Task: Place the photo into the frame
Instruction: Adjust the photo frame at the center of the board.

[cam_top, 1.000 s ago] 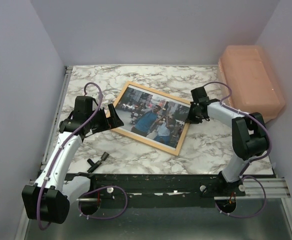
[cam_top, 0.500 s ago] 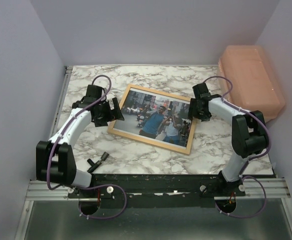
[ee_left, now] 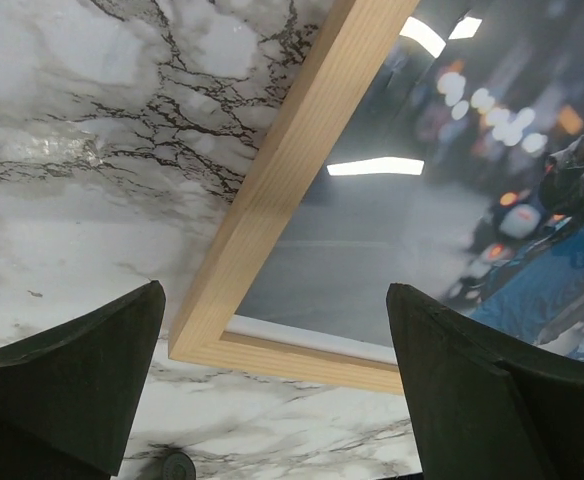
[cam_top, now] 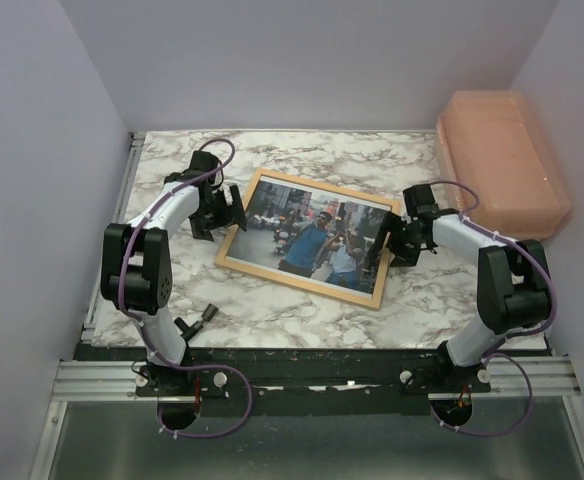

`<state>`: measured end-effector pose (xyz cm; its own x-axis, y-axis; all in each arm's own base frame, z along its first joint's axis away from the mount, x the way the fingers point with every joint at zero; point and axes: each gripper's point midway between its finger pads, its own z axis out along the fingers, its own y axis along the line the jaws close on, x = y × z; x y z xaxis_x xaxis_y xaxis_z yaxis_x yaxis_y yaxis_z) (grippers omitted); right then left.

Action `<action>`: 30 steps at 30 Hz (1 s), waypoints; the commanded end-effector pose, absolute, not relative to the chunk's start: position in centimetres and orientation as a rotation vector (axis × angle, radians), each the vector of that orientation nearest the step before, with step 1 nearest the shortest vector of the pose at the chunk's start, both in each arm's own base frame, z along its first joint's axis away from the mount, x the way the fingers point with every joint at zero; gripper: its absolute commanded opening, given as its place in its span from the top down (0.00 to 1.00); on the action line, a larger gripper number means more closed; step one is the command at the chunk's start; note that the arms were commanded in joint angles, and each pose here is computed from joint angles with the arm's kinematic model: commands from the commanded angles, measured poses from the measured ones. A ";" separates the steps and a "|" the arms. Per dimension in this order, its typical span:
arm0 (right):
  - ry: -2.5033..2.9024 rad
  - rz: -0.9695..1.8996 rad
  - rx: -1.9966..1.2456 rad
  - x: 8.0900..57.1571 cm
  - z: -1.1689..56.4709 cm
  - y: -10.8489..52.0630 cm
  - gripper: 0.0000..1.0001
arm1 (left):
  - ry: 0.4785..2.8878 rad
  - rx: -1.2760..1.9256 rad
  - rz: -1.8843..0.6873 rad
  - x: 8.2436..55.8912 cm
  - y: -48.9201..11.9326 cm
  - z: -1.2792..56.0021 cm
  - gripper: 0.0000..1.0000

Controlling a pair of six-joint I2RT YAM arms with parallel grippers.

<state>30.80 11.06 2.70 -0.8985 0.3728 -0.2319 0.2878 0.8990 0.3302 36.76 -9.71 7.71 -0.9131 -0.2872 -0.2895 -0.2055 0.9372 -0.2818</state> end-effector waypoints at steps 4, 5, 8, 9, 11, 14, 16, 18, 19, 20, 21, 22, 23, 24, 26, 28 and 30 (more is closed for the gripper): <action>2.800 0.638 0.541 29.6 2.0 13.6 0.27 | 2.914 -0.313 -0.336 34.9 -9.6 5.4 0.05; 2.803 0.637 0.540 29.7 1.9 13.6 0.27 | 2.924 -0.308 -0.348 34.8 -9.7 5.1 0.06; 2.813 0.614 0.534 29.9 1.5 13.4 0.27 | 2.959 -0.288 -0.359 34.3 -10.1 4.9 0.06; 2.820 0.595 0.531 29.9 1.3 13.3 0.28 | 2.969 -0.281 -0.365 34.1 -10.4 4.9 0.06; 2.823 0.570 0.523 30.0 1.3 13.0 0.29 | 2.996 -0.246 -0.394 33.5 -11.2 4.9 0.06; 2.831 0.537 0.506 30.3 1.2 12.7 0.30 | 3.047 -0.185 -0.410 32.4 -12.4 4.7 0.07; 2.834 0.515 0.493 30.5 1.2 12.5 0.30 | 3.056 -0.163 -0.435 31.8 -13.1 4.7 0.07; 2.831 0.500 0.477 31.0 1.3 12.3 0.30 | 3.052 -0.147 -0.490 31.2 -14.1 4.9 0.07; 2.828 0.492 0.472 31.3 1.4 12.3 0.30 | 3.052 -0.143 -0.510 30.9 -14.5 4.9 0.07; 2.827 0.484 0.469 31.5 1.5 12.2 0.29 | 3.056 -0.129 -0.523 30.4 -14.9 4.9 0.07; 2.828 0.480 0.460 31.8 1.6 12.2 0.29 | 3.059 -0.119 -0.537 30.0 -15.3 4.9 0.07; 2.824 0.478 0.455 32.1 1.8 12.2 0.29 | 3.068 -0.100 -0.547 29.4 -15.8 4.8 0.07; 2.817 0.476 0.451 32.6 2.0 12.2 0.29 | 3.070 -0.085 -0.554 29.0 -16.2 4.8 0.07; 2.809 0.470 0.449 33.1 2.3 12.1 0.29 | 3.079 -0.066 -0.560 28.3 -16.7 4.7 0.07; 2.797 0.462 0.448 33.9 2.7 11.9 0.29 | 3.074 -0.042 -0.597 27.2 -17.7 4.7 0.07; 2.791 0.461 0.446 34.7 2.9 11.7 0.29 | 3.072 -0.027 -0.598 26.3 -18.4 4.7 0.08; 2.789 0.452 0.443 35.3 3.0 11.4 0.28 | 3.072 -0.008 -0.590 25.3 -18.8 4.6 0.08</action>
<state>33.96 10.57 2.81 -0.9058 0.3567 -0.2286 0.2769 0.9068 0.3178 28.01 -13.97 3.68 -0.9983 -0.0281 -0.0510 -0.0167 0.9772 -0.2119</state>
